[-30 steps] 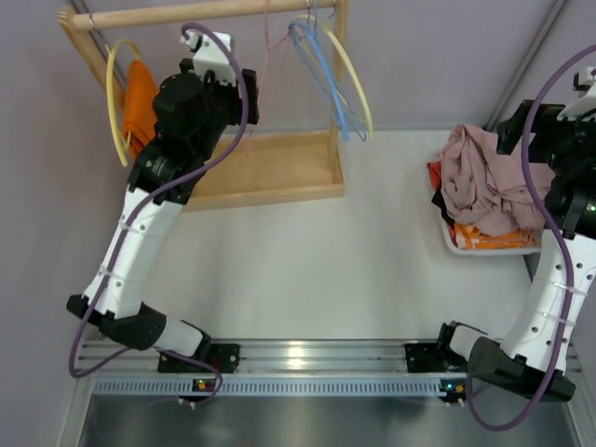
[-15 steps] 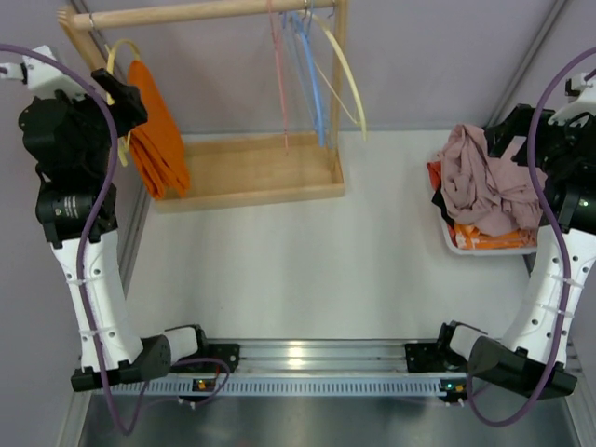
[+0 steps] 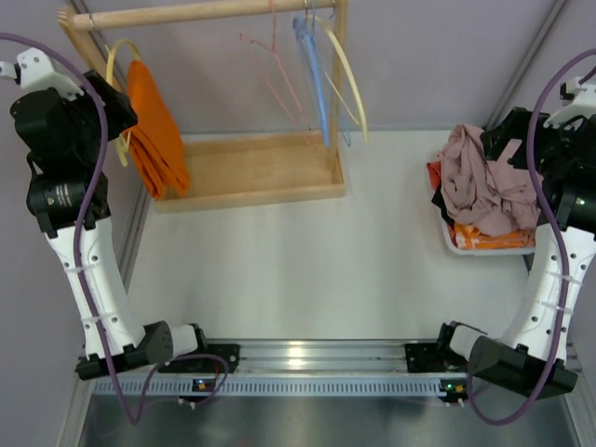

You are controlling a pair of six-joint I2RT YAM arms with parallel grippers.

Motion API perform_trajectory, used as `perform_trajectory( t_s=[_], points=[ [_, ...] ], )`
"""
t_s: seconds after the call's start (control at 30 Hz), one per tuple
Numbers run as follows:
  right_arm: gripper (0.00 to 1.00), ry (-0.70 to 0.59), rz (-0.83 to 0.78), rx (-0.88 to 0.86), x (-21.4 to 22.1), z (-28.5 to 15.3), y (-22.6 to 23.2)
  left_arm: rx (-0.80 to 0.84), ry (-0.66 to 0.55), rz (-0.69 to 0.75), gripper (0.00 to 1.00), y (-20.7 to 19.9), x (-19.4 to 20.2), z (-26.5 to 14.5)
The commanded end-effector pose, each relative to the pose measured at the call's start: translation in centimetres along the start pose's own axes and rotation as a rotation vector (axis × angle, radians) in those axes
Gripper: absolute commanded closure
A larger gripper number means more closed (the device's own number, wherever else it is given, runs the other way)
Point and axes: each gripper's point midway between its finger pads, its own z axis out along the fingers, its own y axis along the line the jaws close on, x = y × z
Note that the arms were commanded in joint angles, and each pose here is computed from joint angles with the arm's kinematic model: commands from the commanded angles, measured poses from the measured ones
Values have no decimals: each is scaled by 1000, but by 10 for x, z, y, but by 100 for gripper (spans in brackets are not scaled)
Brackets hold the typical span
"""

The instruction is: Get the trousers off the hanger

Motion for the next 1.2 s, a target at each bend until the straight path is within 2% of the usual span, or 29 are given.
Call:
perform_trajectory(
  t_s=[0.0,0.37,0.67,0.9,1.03,1.17],
  points=[
    [1,-83,-57,5,-21,-13,3,-13,41,44,23,5,5,17],
    [1,-81,-52,14,-16,-13,1,12,82,64,24,4,11,63],
    [1,-70,-49,27,-7,-10,-4,25,95,46,33,2,13,97],
    [0,-65,-51,32,-5,-9,-5,35,128,85,39,5,26,109],
    [1,-63,-38,32,-4,-8,-5,14,138,97,49,10,31,110],
    [1,-62,-32,32,-1,-8,-5,20,127,95,66,8,26,107]
  ],
)
